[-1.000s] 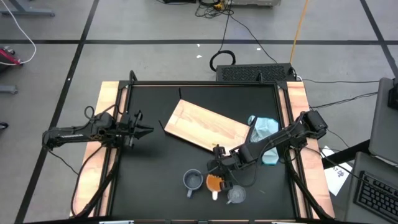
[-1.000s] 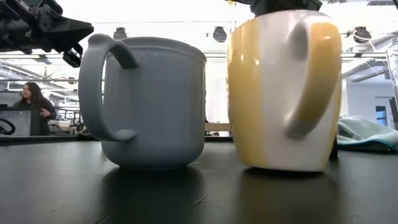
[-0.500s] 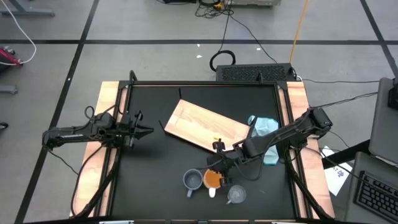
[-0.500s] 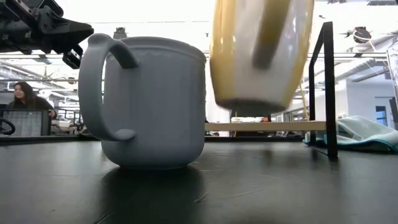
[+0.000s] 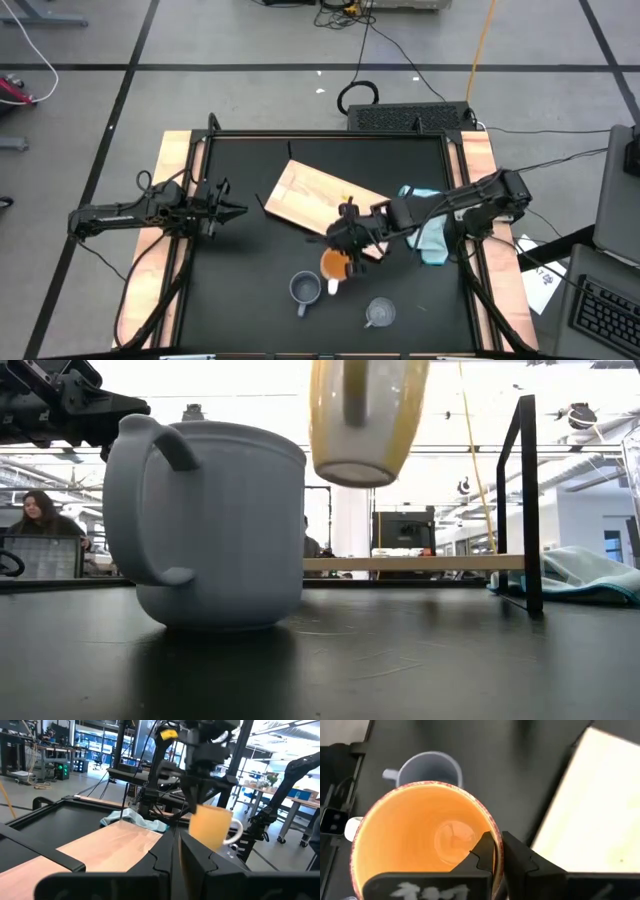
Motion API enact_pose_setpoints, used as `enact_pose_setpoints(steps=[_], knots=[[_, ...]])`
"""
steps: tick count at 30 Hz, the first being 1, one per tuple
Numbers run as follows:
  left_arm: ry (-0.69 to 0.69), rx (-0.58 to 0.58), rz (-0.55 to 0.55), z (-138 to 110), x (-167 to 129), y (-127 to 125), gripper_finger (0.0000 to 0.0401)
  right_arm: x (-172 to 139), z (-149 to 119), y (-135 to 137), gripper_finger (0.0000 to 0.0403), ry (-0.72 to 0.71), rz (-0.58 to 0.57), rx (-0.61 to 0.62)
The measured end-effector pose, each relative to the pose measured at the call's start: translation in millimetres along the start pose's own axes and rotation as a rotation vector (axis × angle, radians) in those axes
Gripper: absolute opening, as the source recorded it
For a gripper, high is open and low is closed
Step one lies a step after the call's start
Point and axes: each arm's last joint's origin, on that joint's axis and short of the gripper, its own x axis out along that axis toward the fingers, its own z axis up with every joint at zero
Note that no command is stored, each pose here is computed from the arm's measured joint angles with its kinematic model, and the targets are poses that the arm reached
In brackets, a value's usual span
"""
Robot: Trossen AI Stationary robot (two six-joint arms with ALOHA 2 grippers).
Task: Stack small to large cups/mugs on shelf
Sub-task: Put the yellow mug on the shelf
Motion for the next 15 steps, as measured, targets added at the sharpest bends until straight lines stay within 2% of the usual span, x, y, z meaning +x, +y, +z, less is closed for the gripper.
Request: enact_pose_setpoints(steps=[4, 15], knots=[[0.000, 0.000, 0.001, 0, 0, 0, 0.0033, -7, 7, -19, 0.0008, -0.003, -0.030, -0.006], [-0.001, 0.020, 0.006, 0, 0, 0, 0.0033, -11, 13, -76, 0.0007, -0.022, -0.070, 0.076]])
